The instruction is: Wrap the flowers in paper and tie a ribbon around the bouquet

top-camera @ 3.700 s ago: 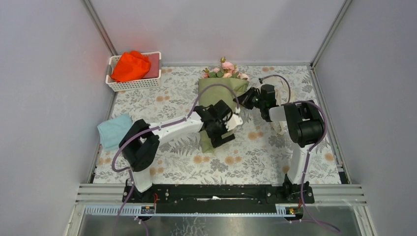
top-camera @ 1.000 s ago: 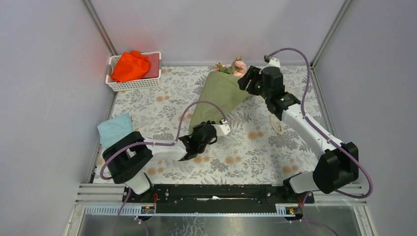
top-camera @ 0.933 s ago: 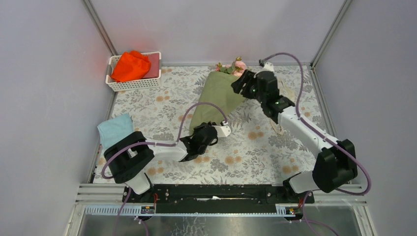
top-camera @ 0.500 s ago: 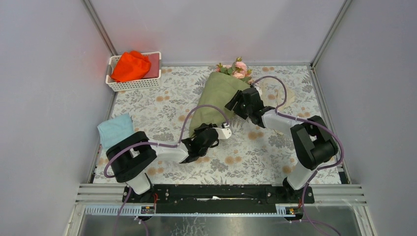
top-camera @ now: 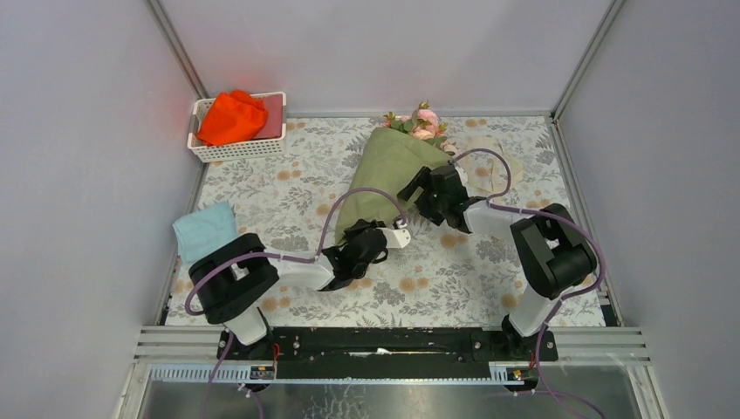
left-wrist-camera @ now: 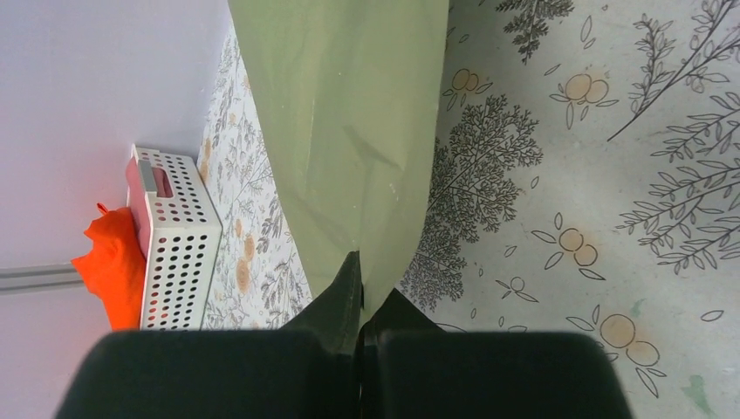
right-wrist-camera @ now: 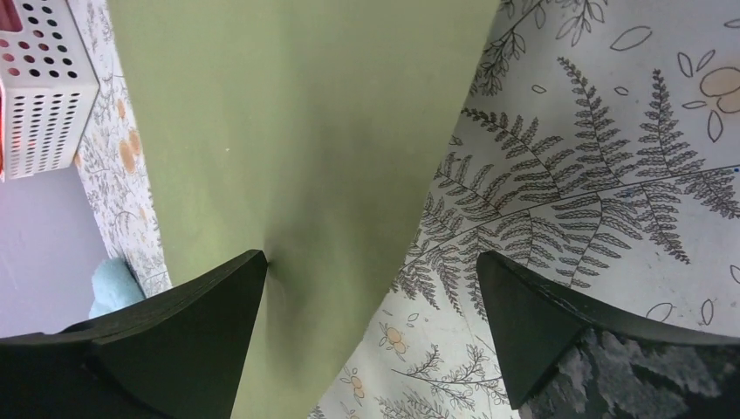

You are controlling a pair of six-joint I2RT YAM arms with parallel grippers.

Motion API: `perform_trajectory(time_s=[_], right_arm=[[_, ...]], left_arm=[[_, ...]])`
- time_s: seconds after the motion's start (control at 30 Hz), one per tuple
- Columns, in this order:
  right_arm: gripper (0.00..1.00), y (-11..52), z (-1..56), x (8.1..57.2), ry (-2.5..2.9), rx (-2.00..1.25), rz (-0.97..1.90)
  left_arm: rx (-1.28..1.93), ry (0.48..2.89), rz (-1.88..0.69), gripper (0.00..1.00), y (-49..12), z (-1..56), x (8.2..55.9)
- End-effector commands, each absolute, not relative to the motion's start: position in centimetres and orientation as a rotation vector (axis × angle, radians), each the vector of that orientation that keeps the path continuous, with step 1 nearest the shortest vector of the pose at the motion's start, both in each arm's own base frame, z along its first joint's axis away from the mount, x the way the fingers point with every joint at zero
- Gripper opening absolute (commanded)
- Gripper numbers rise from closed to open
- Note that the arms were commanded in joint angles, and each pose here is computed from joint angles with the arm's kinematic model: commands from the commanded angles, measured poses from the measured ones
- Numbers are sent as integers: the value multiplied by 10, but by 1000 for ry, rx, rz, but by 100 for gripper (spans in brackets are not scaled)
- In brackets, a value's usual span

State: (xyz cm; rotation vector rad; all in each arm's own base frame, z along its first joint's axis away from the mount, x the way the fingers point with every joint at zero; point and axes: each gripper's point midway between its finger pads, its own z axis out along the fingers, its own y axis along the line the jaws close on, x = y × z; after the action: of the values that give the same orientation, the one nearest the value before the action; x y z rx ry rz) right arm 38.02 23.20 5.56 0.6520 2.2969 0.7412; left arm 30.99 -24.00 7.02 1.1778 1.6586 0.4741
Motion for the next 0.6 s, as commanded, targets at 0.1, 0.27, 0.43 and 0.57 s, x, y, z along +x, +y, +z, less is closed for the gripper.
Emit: perform_trajectory(time_s=[0.1, 0.27, 0.43, 0.57], right_arm=[[100, 229, 43, 389, 2291, 722, 754], [82, 238, 47, 411, 2232, 640, 879], [64, 244, 55, 426, 2202, 578, 1020], [47, 255, 54, 434, 2225, 515, 1093]], left_arm=[[1137, 1609, 460, 0, -249, 76, 308], [1167, 1614, 437, 0, -252, 71, 301], [1162, 1637, 413, 0, -256, 73, 300], [1159, 1656, 401, 0, -262, 74, 302]])
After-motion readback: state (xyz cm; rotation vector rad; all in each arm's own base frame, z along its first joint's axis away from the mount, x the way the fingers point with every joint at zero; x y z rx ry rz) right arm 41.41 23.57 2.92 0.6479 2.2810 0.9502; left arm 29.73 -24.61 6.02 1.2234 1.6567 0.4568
